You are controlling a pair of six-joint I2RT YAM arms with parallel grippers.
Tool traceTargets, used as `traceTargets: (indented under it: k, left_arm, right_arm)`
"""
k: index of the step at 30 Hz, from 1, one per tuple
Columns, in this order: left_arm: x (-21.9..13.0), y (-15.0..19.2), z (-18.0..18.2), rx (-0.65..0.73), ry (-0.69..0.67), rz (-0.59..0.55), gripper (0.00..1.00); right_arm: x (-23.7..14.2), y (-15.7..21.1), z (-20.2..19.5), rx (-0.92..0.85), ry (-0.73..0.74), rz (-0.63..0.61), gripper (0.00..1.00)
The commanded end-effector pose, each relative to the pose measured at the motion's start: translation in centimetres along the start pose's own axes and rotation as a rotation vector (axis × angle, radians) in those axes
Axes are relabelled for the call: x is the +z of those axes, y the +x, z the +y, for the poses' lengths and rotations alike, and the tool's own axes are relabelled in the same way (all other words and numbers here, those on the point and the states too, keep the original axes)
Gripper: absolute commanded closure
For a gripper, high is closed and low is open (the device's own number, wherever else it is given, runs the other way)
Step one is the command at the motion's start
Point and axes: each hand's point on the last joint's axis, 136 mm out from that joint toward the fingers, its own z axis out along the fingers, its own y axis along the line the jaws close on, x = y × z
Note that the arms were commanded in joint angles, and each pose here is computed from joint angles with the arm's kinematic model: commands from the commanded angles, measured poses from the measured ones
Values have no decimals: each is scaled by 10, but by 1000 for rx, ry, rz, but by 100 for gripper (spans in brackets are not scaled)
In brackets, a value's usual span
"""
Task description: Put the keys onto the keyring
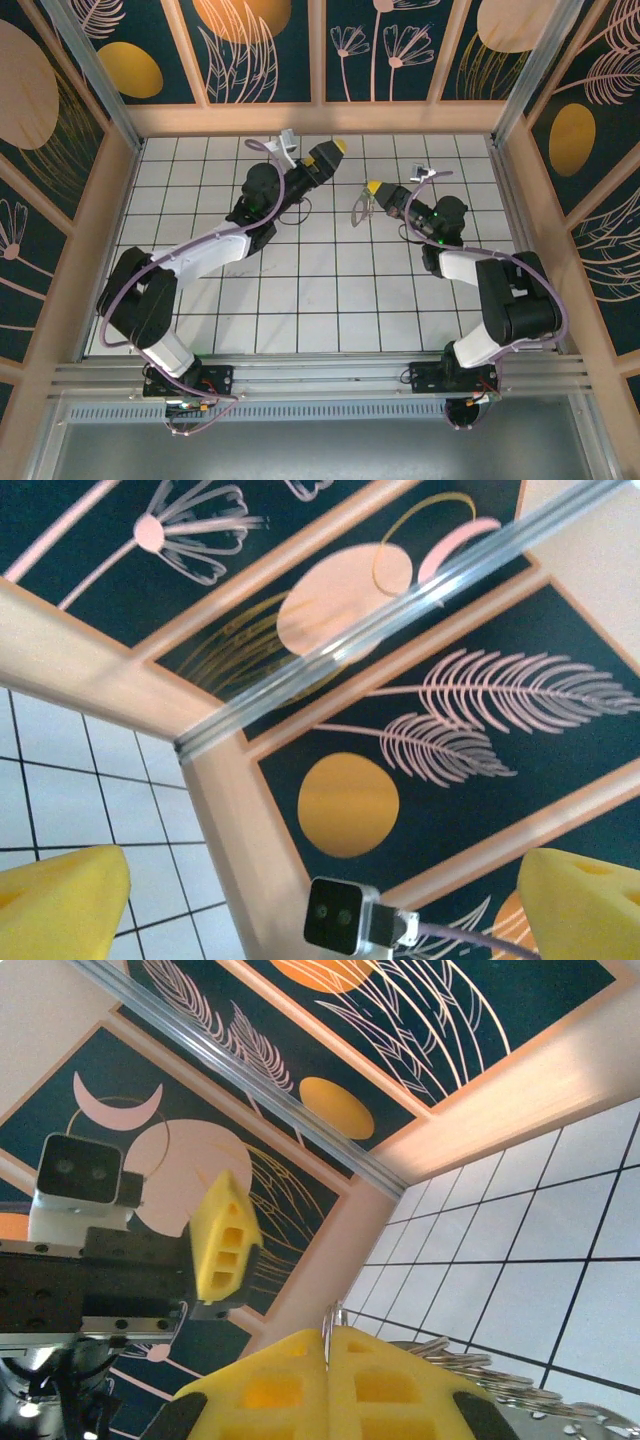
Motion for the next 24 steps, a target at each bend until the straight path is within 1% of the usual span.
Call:
traceTargets:
  k: [1,4,6,11,12,14,16,21,24]
  left_arm:
    - [-18,-26,-7,-18,1,-126,1]
    - [-18,-28,-8,-2,-12,-79,1]
    - [-18,-30,-12,-1,9,-55,1]
    - [-29,-39,-6,-69,-1,-77,1]
    - [-31,-41,-11,-50,26,-78,1]
    - [-33,-44,-14,-17,31,-88,1]
    - [-33,-49,-11,-2,-3,-107,1]
    - [-25,-53,12,-31,-164,-102,1]
    - [-23,-53,18,-27,-206,-99,1]
  right_arm:
    - [3,-12,12,-37,-70,-36,100]
    - [7,-11,9,-21,-78,-35,100]
    - [10,-10,7,-13,-83,-34,100]
    - [17,-7,6,-9,-89,-26,100]
    - [18,-6,6,-7,-89,-23,100]
    - [20,-6,6,-5,-90,-21,100]
    - [22,-4,5,-3,-89,-18,100]
    - [26,-2,5,3,-93,-14,100]
    - [28,-1,5,4,-93,-15,100]
